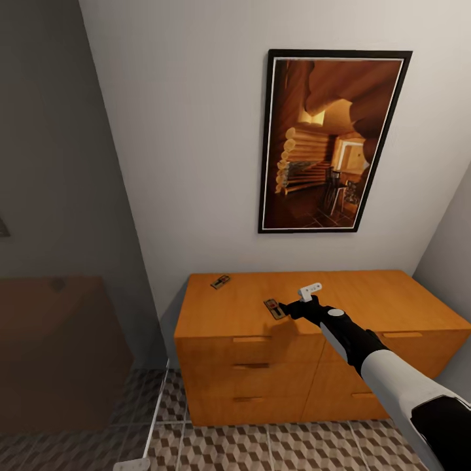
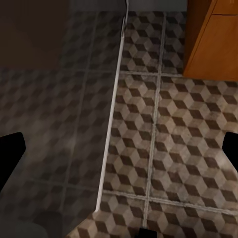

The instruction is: Take the four mousetraps from the cabinet in the bathroom and place them on the bathroom floor. Make sure all four end up on the same floor surface, and ensure that at least two of them are either under or directly next to the same bathroom sink.

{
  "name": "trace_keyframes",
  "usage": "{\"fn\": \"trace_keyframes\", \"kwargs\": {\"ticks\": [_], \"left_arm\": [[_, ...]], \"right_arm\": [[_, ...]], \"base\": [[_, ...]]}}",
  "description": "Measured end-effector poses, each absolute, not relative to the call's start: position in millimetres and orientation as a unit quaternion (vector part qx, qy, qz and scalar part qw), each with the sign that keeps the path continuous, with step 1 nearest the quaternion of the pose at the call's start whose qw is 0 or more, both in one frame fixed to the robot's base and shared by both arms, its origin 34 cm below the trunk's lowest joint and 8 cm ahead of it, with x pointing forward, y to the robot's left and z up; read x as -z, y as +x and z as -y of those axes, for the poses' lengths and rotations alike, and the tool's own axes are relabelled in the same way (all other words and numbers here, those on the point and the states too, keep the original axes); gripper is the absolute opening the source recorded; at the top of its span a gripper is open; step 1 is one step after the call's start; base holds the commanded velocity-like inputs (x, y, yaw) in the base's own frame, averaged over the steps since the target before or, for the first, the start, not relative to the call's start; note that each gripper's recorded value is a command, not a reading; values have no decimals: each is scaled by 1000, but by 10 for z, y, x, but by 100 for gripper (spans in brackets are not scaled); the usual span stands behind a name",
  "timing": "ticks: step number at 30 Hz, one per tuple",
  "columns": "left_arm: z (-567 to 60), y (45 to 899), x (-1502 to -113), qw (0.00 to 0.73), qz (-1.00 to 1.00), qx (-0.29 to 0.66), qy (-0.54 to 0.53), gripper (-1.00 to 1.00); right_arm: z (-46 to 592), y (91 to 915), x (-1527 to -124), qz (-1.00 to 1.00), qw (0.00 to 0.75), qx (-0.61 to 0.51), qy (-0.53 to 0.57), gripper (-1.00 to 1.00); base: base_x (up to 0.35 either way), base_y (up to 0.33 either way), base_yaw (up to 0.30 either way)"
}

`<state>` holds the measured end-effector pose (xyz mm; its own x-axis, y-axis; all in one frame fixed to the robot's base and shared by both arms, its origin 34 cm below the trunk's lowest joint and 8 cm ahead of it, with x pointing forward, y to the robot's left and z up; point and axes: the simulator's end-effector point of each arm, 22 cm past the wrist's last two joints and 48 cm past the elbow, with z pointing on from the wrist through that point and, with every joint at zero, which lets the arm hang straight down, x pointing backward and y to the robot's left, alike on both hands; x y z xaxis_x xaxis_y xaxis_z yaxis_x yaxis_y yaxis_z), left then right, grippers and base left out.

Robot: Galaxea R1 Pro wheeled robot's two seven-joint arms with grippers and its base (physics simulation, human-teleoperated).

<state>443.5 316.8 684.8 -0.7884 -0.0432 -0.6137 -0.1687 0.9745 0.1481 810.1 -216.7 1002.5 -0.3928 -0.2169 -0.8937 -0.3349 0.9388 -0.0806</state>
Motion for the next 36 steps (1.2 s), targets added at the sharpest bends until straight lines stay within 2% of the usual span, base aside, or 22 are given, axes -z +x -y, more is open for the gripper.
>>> {"fn": "trace_keyframes", "kwargs": {"ticks": [16, 36], "left_arm": [[-3166, 4436, -6848, 320, -941, -98, -56, 100], [-3173, 4436, -6848, 320, -941, -98, -56, 100]], "right_arm": [[2165, 8087, -9988, -835, 522, -57, -165, 100], [2047, 8049, -9901, -839, 514, -65, -164, 100]], "base": [[135, 0, 0], [14, 0, 0]]}}
